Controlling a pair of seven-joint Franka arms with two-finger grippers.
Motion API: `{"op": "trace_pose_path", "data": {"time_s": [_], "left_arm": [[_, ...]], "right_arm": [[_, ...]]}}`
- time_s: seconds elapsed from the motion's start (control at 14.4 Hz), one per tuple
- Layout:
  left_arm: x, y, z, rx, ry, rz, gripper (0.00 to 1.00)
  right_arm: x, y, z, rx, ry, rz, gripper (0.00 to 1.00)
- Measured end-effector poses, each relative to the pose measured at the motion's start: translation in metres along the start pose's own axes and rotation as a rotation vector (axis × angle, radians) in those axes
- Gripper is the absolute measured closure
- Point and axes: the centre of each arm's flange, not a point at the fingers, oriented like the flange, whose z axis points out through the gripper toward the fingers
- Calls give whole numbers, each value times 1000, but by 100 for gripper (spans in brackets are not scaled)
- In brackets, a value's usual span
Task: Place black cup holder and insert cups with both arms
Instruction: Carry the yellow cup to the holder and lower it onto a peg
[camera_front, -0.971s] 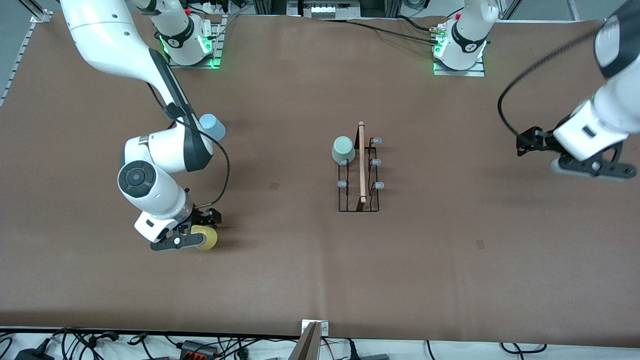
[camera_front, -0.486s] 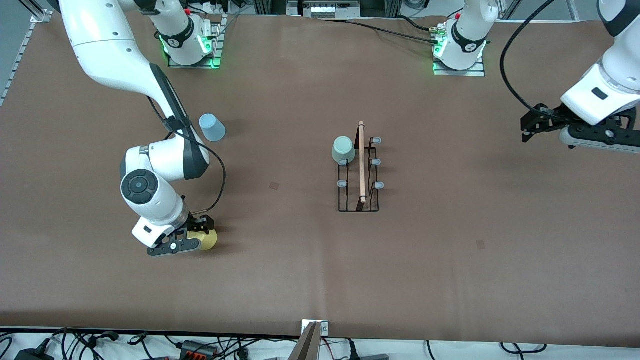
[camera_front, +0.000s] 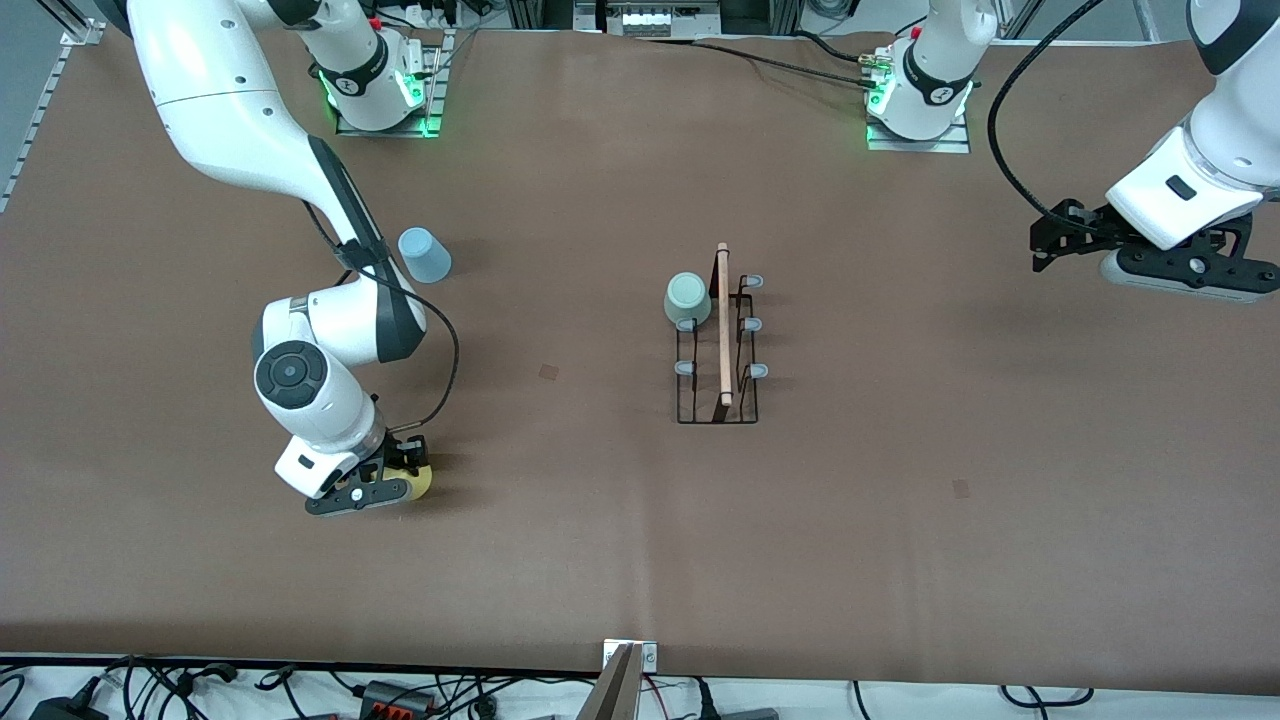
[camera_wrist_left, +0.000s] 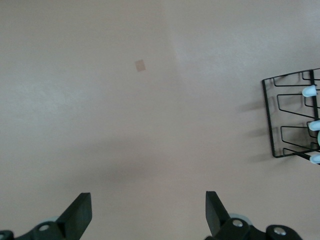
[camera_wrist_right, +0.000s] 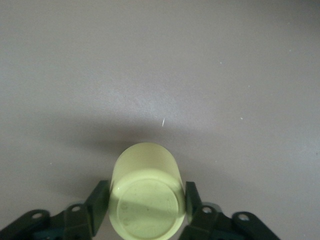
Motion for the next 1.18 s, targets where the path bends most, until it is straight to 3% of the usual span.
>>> {"op": "trace_pose_path", "data": {"time_s": [0.21, 0.42, 0.76, 0.97, 1.18], "left_arm": [[-1, 0, 0, -2, -5, -1, 0], [-1, 0, 0, -3, -6, -1, 0], [-1, 0, 0, -3, -6, -1, 0], [-1, 0, 0, -3, -6, -1, 0], [-1, 0, 0, -3, -6, -1, 0]], "right_arm": [[3, -1, -6, -1, 6, -17, 35], [8, -28, -45, 4, -12, -22, 35], [-12, -180, -147, 42, -42, 175, 35], [-32, -282, -189, 90, -31, 299, 35], [-38, -326, -222, 158, -3, 355, 35]]}}
